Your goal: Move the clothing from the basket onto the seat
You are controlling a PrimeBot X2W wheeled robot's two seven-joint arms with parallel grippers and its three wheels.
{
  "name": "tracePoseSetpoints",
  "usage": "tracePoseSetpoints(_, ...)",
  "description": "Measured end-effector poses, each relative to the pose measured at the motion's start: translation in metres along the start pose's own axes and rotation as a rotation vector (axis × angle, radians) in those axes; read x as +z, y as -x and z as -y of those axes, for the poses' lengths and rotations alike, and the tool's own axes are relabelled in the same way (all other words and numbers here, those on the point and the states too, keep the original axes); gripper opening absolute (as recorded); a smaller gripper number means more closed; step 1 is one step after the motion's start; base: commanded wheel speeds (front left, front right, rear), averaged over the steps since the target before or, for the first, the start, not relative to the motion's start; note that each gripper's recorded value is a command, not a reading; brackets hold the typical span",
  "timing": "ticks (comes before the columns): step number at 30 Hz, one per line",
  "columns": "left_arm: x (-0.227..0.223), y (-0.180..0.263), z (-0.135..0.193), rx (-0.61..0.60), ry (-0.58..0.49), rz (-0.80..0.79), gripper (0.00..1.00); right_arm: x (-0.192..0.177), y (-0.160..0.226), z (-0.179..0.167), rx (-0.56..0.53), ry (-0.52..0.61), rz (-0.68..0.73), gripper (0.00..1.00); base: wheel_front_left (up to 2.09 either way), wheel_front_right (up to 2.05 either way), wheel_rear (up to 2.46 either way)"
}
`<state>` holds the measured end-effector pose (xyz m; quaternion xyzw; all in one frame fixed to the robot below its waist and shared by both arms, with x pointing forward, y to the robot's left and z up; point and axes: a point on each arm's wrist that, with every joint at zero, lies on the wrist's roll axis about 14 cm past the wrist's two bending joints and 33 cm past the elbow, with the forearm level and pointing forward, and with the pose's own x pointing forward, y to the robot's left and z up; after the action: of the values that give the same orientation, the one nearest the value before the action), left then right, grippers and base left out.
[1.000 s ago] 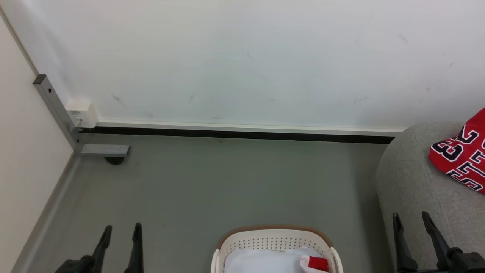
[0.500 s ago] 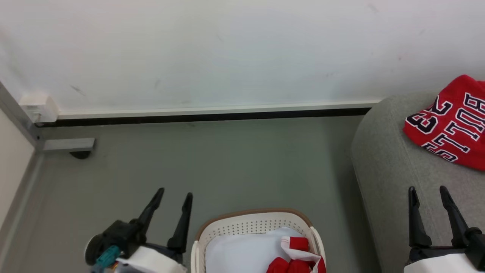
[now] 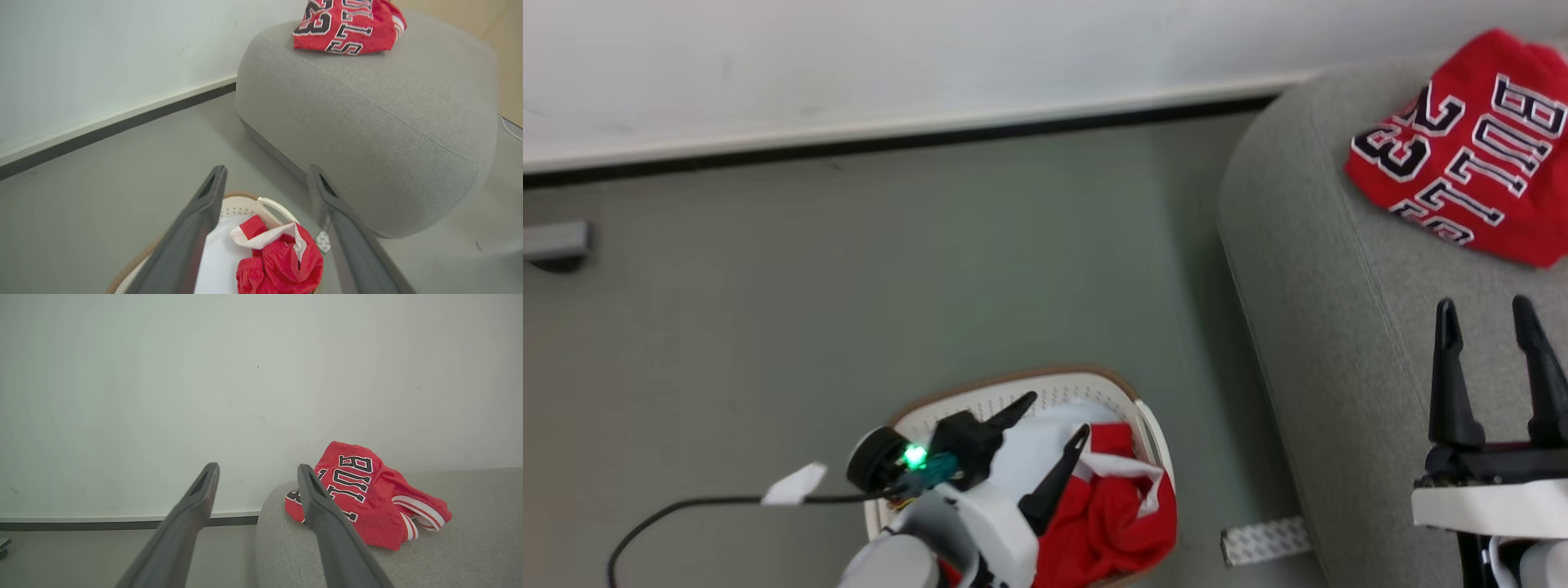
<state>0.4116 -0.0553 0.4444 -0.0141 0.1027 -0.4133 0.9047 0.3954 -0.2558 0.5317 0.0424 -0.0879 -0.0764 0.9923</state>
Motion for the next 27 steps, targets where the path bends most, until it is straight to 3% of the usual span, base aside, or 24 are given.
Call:
tracePoseSetpoints(11, -0.097, -0.041, 0.048, -0.258, 0.044, -0.285, 1.00, -0.018, -0.044, 0.008, -0.014, 0.044, 0.003, 1.00, 0.00, 0.00, 0.00)
tracePoseSetpoints(27, -0.187, -0.049, 0.038, -0.365, 0.137, -0.454, 1.00, -0.098, -0.092, -0.023, 0.081, 0.022, -0.109, 1.00, 0.00, 0.00, 0.00)
